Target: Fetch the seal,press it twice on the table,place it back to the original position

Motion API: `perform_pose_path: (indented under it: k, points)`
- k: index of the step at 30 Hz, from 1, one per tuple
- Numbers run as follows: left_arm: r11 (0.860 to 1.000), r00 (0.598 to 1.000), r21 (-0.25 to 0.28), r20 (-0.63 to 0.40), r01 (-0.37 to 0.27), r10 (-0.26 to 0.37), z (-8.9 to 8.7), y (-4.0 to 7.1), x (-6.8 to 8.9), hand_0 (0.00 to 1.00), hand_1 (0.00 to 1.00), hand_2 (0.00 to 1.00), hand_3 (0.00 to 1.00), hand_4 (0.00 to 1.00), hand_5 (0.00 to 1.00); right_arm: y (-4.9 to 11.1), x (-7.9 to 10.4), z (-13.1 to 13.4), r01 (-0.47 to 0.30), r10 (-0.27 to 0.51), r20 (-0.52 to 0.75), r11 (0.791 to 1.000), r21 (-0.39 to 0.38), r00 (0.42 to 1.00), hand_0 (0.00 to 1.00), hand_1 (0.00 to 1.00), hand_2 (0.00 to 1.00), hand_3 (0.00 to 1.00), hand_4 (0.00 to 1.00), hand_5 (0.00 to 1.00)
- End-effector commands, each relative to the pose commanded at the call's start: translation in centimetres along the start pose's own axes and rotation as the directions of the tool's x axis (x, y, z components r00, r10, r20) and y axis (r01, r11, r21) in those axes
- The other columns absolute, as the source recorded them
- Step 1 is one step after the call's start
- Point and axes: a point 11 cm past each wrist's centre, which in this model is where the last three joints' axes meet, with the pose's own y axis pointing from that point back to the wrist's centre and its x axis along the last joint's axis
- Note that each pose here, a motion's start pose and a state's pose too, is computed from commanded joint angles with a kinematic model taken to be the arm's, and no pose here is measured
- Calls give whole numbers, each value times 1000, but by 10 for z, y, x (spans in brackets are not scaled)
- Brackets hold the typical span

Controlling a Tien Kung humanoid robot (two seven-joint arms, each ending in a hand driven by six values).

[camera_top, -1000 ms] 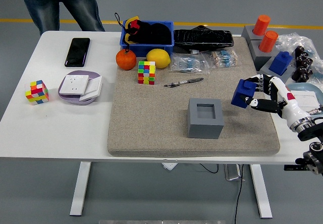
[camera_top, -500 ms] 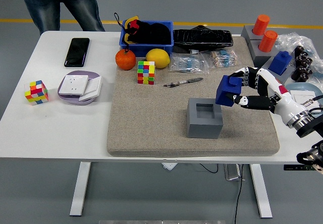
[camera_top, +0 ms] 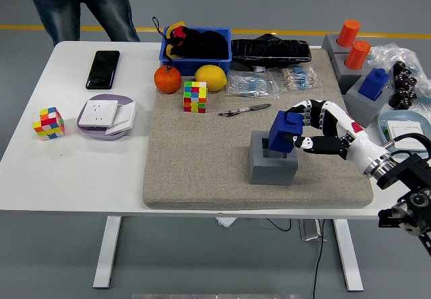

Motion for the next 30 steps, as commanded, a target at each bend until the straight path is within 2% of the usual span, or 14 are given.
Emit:
perform_pose_path:
  k: [13,30]
  points:
    - [1000,1000,-2,0,-2,2,1,0,1,787,747,744,776,793,484,-5,-13,5,91,-90,30,995,-34,995,584,450,441,443,719,2]
    - [1000,1000,-4,2,-1,1,1,0,2,787,747,744,777,793,484,-23,-6,5,85,-84,16,996,-30,996,578,447,439,445,720,2]
